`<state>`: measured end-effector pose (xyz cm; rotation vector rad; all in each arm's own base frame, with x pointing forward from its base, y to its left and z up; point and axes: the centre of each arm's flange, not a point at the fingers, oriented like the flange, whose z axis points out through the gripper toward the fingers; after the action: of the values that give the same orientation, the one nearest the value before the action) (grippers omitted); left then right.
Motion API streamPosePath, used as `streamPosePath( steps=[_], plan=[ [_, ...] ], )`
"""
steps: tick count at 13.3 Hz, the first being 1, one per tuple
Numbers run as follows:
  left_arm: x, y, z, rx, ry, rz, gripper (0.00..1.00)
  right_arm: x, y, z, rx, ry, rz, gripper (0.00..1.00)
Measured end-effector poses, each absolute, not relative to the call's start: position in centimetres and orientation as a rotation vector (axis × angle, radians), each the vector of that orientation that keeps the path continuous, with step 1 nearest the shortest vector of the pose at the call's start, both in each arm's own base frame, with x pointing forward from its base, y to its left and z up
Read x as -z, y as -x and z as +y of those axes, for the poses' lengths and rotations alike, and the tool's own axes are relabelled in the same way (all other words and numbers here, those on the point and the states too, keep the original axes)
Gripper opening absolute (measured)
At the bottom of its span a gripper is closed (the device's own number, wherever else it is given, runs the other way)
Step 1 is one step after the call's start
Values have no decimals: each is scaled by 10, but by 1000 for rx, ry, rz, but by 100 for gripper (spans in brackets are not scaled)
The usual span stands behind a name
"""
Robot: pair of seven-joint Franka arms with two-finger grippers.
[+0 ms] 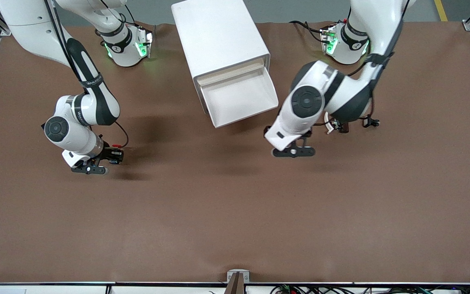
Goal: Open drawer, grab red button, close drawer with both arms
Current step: 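Push the drawer closed with the left gripper while the right gripper withdraws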
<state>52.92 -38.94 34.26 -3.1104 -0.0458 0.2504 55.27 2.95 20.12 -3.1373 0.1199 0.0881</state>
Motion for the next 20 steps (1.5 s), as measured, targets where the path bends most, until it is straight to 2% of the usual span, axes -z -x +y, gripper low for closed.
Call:
streamPosePath(
  steps=[6,12,13,18,20],
  plan=[
    [-298,-510,-440,-327,3078,-228,100,-192,-553,32,-69,3137,114,41],
    [-291,-466,-487,-513,3112,-305,100,-184,-553,36,-70,3136,131,42],
    [-291,-458,-494,-513,3099,-345,100,-184,-553,37,-70,3136,130,49],
    [-290,-423,-524,-568,3068,-427,100,-185,-553,47,-71,3135,104,100],
    [-286,-413,-532,-629,3068,-440,100,-189,-557,48,-81,3135,101,100]
  ],
)
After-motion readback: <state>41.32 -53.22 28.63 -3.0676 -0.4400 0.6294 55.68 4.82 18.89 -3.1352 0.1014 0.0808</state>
